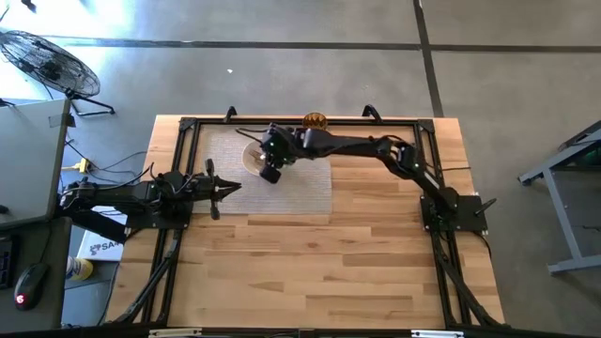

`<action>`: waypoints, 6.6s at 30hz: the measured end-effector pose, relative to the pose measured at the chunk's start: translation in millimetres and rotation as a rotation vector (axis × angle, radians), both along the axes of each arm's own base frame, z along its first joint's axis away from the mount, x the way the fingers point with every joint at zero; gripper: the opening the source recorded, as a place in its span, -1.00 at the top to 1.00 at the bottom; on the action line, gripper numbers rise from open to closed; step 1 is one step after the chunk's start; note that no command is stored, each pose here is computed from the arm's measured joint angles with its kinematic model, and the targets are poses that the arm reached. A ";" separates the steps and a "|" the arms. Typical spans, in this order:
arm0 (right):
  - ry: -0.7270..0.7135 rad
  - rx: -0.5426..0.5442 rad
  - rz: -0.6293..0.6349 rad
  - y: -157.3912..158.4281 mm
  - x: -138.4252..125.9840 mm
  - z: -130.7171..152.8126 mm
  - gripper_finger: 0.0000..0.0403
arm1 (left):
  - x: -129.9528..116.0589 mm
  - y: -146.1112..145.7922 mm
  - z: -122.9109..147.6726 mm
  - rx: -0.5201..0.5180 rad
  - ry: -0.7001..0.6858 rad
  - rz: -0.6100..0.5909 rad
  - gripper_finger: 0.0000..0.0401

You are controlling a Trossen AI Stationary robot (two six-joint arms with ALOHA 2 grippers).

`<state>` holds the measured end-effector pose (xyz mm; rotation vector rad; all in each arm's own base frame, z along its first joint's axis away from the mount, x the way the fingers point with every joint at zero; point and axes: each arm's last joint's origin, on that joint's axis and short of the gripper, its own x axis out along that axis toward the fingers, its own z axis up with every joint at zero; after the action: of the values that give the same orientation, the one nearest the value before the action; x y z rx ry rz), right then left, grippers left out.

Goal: Pick & Place Utensil
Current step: Put the blue fork into the white bowl on the gray mat, then return to Home Position

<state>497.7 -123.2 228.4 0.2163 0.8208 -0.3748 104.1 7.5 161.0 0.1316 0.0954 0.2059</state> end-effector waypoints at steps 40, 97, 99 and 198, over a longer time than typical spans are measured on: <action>0.100 -0.036 0.063 -13.5 3.5 -31.6 0.80 | 0.0 0.0 0.1 0.000 0.000 0.000 0.88; -0.045 -0.266 0.458 303.2 -177.7 -45.7 0.99 | 0.0 0.5 1.8 0.021 -0.014 0.014 0.88; -0.092 -0.254 0.457 295.2 -190.7 -46.2 0.98 | 0.0 0.5 1.1 0.007 -0.009 0.015 0.88; -0.793 -0.360 0.447 125.5 -389.6 -60.3 0.94 | 0.2 -3.6 4.0 -0.114 -0.060 -0.119 1.00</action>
<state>108.0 2.2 168.1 -0.1574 0.0003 0.0073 104.3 3.9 165.1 0.0173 0.0395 0.0853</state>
